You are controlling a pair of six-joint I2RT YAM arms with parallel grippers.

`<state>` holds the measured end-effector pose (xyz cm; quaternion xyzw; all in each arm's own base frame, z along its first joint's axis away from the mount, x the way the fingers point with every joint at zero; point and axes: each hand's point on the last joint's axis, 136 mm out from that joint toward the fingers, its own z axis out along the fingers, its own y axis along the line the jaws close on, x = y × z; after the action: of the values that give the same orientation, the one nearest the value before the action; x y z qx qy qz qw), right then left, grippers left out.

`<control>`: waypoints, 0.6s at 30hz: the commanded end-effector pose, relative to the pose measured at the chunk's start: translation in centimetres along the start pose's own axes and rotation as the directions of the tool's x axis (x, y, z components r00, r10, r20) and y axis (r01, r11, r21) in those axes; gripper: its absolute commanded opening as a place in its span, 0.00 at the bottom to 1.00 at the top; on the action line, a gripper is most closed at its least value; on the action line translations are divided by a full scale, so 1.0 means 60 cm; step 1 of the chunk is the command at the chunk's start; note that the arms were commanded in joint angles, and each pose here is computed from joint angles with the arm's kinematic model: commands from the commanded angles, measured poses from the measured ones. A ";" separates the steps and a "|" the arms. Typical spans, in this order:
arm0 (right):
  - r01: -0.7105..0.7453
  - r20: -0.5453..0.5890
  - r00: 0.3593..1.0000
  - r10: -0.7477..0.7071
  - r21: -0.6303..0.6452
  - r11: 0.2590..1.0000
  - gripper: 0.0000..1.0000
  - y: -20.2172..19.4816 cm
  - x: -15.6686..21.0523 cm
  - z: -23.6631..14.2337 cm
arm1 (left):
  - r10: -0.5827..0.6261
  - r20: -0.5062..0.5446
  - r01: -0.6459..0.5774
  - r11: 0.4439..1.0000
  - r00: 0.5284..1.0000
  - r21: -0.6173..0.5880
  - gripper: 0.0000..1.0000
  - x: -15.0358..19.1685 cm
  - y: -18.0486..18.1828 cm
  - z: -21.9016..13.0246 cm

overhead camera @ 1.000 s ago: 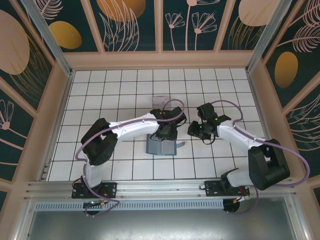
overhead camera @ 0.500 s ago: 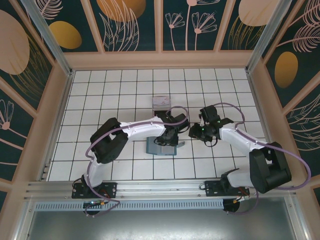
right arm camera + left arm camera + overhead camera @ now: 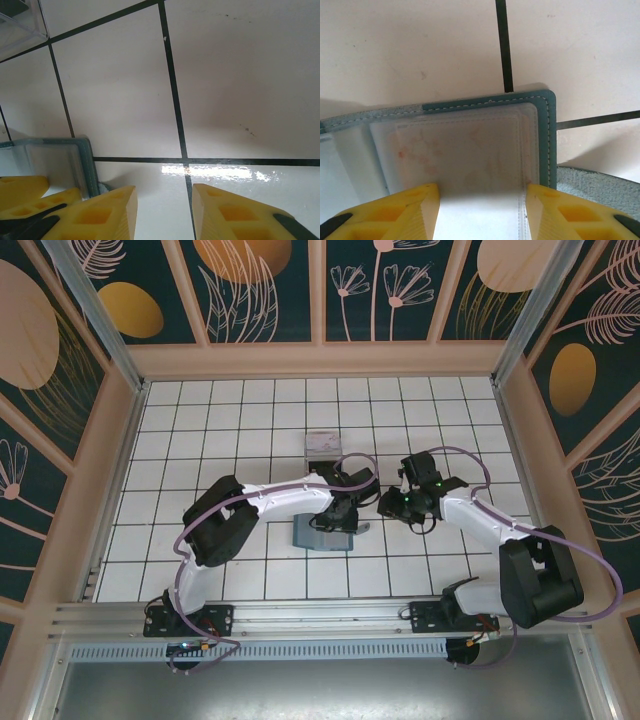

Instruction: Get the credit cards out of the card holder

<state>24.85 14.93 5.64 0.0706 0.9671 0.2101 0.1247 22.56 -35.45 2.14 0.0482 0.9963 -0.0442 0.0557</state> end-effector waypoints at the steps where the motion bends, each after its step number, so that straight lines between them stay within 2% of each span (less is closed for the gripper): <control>1: 0.014 0.011 1.000 -0.014 -0.013 1.000 0.35 -0.001 0.000 -0.003 | 0.006 -0.044 -0.008 0.999 0.999 -0.036 0.51 0.017 0.008 0.020; 7: 0.011 0.005 1.000 -0.011 -0.010 1.000 0.35 -0.002 0.003 -0.002 | 0.012 -0.061 -0.015 0.999 0.998 -0.047 0.46 0.025 0.014 0.032; 18: 0.004 0.008 1.000 -0.004 -0.009 1.000 0.35 0.000 0.000 -0.005 | 0.018 -0.028 -0.020 0.999 0.999 -0.041 0.34 0.014 0.013 0.017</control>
<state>24.78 14.91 5.56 0.0709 0.9673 0.2098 0.1236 22.59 -35.59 2.08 0.0501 0.9961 -0.0466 0.0558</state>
